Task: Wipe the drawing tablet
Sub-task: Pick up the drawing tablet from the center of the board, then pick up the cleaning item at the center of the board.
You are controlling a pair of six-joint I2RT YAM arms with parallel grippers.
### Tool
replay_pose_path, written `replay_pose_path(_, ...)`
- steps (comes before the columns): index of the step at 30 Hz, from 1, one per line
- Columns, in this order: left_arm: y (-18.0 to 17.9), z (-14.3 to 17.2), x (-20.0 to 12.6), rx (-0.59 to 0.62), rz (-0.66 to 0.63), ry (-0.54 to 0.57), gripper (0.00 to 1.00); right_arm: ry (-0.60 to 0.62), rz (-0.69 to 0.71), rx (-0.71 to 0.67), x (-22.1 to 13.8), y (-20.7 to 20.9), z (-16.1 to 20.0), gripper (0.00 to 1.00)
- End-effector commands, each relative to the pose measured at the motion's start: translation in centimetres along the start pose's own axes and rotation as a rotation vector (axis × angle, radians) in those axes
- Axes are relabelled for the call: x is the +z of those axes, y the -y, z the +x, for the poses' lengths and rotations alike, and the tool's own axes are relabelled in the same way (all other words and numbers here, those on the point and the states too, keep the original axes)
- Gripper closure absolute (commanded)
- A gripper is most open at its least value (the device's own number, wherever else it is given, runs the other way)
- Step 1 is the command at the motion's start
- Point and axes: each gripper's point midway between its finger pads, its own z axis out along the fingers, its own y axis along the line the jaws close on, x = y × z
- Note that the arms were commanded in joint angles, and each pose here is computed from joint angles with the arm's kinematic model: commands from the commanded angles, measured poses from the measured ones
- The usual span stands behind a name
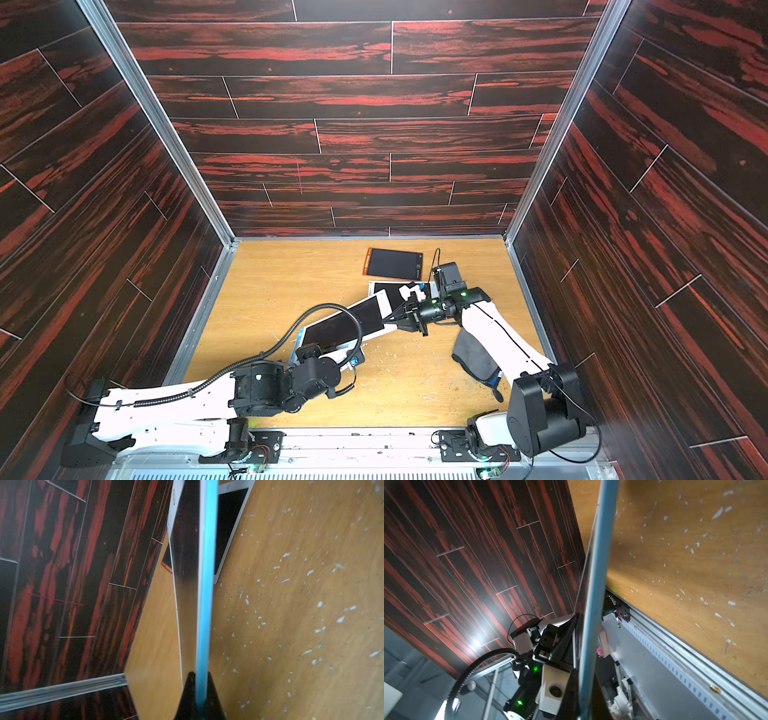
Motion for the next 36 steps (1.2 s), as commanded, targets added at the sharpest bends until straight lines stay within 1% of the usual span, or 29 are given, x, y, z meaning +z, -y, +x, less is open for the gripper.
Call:
replay_pose_path(1,-0.4,0.0,0.0,-0.053,-0.01,-0.006,1.0,-0.019,-0.057,-0.167,-0.3,-2.2,0.5,0.64)
replay_pose_path(2,-0.3,-0.1,-0.1,-0.057,0.001,-0.003,1.0,-0.003,-0.045,-0.172,-0.4,-2.2,0.3,0.52)
replay_pose_path(3,-0.3,-0.3,-0.1,-0.061,0.009,0.003,1.0,0.018,-0.029,-0.182,-0.6,-2.2,-0.1,0.43)
replay_pose_path(4,-0.3,-0.6,-0.3,-0.065,0.016,0.01,1.0,0.041,-0.015,-0.195,-0.8,-2.4,-0.5,0.38)
replay_pose_path(7,-0.7,-0.8,-1.0,-0.071,0.043,0.008,1.0,0.138,0.011,-0.23,-2.9,-3.4,-2.2,0.36)
replay_pose_path(8,-1.0,-1.2,-1.2,-0.085,0.055,0.014,1.0,0.19,0.033,-0.241,-4.1,-3.7,-2.8,0.35)
replay_pose_path(9,-1.6,-1.6,-1.4,-0.122,0.074,0.018,1.0,0.267,0.079,-0.244,-5.8,-3.7,-3.8,0.35)
replay_pose_path(11,-2.1,-2.3,-2.0,-0.23,0.185,0.014,1.0,0.427,0.204,-0.223,-9.5,-2.8,-5.5,0.35)
replay_pose_path(12,-2.8,-2.7,-2.1,-0.304,0.227,0.024,1.0,0.514,0.278,-0.194,-11.6,-1.8,-6.3,0.35)
replay_pose_path(15,-3.3,-3.8,-1.8,-0.529,0.392,0.036,1.0,0.72,0.464,-0.06,-17.1,2.6,-7.4,0.37)
replay_pose_path(17,-3.3,-4.0,-1.0,-0.686,0.48,0.022,1.0,0.798,0.515,0.034,-19.3,5.4,-7.2,0.39)
replay_pose_path(19,-3.6,-4.2,0.2,-0.859,0.537,0.028,1.0,0.878,0.608,0.151,-21.8,8.8,-6.5,0.39)
replay_pose_path(21,-4.1,-5.3,1.0,-1.044,0.628,0.11,1.0,0.947,0.734,0.236,-24.0,11.7,-5.6,0.37)
replay_pose_path(22,-4.5,-5.7,1.1,-1.123,0.664,0.156,1.0,0.973,0.804,0.265,-24.9,12.8,-5.1,0.33)
replay_pose_path(24,-5.3,-6.3,1.2,-1.259,0.727,0.261,1.0,1.014,0.938,0.321,-26.4,15.1,-4.2,0.19)
replay_pose_path(25,-5.4,-6.4,1.1,-1.297,0.748,0.293,1.0,1.022,0.981,0.346,-26.8,15.9,-3.7,0.15)
replay_pose_path(26,-5.3,-6.2,1.2,-1.319,0.764,0.306,1.0,1.023,1.023,0.372,-27.1,16.9,-3.3,0.13)
replay_pose_path(28,-4.8,-5.5,1.2,-1.313,0.758,0.291,1.0,1.008,1.062,0.409,-27.2,18.5,-2.9,0.11)
replay_pose_path(31,-3.8,-4.4,1.5,-1.315,0.754,0.267,1.0,0.976,1.069,0.462,-26.6,20.5,-2.8,0.11)
replay_pose_path(34,-3.1,-3.7,1.1,-1.32,0.767,0.253,1.0,0.933,1.052,0.491,-25.5,22.5,-3.6,0.11)
replay_pose_path(36,-2.7,-2.9,1.0,-1.326,0.749,0.233,1.0,0.897,1.034,0.505,-24.6,23.7,-4.4,0.11)
